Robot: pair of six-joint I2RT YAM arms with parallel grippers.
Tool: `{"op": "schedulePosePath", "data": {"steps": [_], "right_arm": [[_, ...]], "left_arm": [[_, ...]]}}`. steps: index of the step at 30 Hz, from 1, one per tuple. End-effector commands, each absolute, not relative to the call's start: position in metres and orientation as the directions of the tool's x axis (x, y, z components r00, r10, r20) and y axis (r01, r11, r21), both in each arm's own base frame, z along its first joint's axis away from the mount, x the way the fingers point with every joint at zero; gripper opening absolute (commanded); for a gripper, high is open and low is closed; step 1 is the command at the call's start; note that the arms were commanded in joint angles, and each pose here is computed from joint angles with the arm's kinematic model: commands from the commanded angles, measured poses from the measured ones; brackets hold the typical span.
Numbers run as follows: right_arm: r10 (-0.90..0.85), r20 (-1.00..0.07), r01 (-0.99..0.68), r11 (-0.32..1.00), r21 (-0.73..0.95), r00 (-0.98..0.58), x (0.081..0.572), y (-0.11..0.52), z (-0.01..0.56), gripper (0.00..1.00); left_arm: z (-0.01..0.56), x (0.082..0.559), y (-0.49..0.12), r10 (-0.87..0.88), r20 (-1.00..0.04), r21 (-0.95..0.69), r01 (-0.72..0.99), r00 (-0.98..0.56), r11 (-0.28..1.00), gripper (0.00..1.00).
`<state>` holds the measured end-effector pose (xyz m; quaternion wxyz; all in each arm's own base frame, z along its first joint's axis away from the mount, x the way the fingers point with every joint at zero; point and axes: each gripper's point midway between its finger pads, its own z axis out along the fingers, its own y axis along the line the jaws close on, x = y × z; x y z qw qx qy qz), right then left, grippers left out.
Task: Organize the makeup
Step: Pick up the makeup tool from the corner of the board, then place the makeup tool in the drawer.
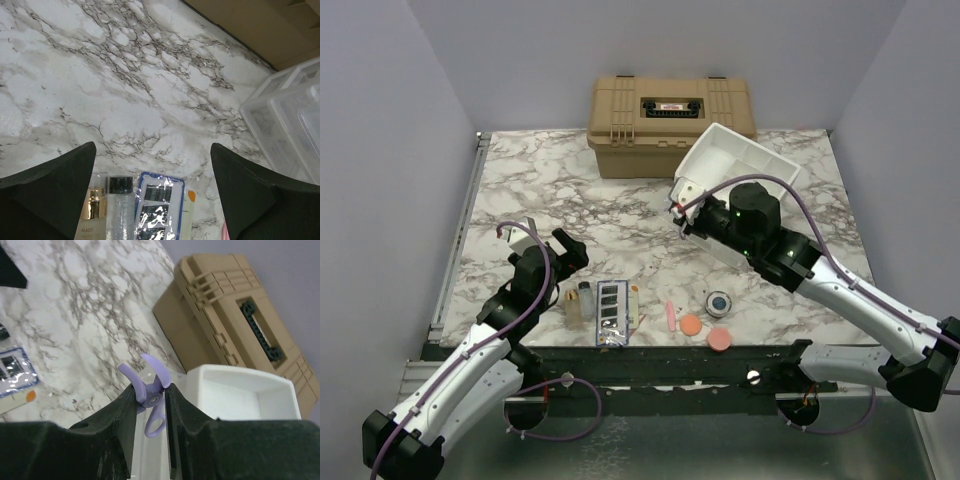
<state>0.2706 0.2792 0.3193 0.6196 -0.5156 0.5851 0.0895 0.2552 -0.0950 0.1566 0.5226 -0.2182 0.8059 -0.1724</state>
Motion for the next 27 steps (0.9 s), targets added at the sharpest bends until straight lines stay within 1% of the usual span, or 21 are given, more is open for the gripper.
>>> {"op": "schedulePosePath", "data": {"steps": [1,4,9,15,25,27], "right_arm": [[-0.585,-0.795,-0.643,0.550,-0.533,0.158,0.302,0.246,0.303,0.30],[-0.586,-0.803,-0.651,0.567,-0.504,0.109,0.311,0.236,0.294,0.30],[-0.566,-0.822,-0.712,0.551,-0.436,0.065,0.319,0.230,0.283,0.30],[-0.607,-0.795,-0.760,0.522,-0.388,-0.011,0.328,0.224,0.265,0.31],[-0.615,-0.788,-0.769,0.514,-0.379,-0.022,0.333,0.226,0.255,0.32],[-0.612,-0.790,-0.766,0.522,-0.376,-0.029,0.335,0.226,0.254,0.33]], "left_arm": [[0.147,0.252,-0.095,-0.525,-0.760,-0.496,-0.179,-0.383,0.849,0.99],[0.147,0.252,-0.095,-0.525,-0.758,-0.498,-0.176,-0.386,0.849,0.99],[0.146,0.252,-0.096,-0.531,-0.754,-0.505,-0.177,-0.386,0.845,0.99],[0.148,0.252,-0.096,-0.533,-0.754,-0.506,-0.176,-0.384,0.844,0.99],[0.146,0.252,-0.097,-0.533,-0.753,-0.506,-0.177,-0.386,0.844,0.99],[0.146,0.252,-0.097,-0.533,-0.753,-0.506,-0.177,-0.386,0.844,0.99]]}}
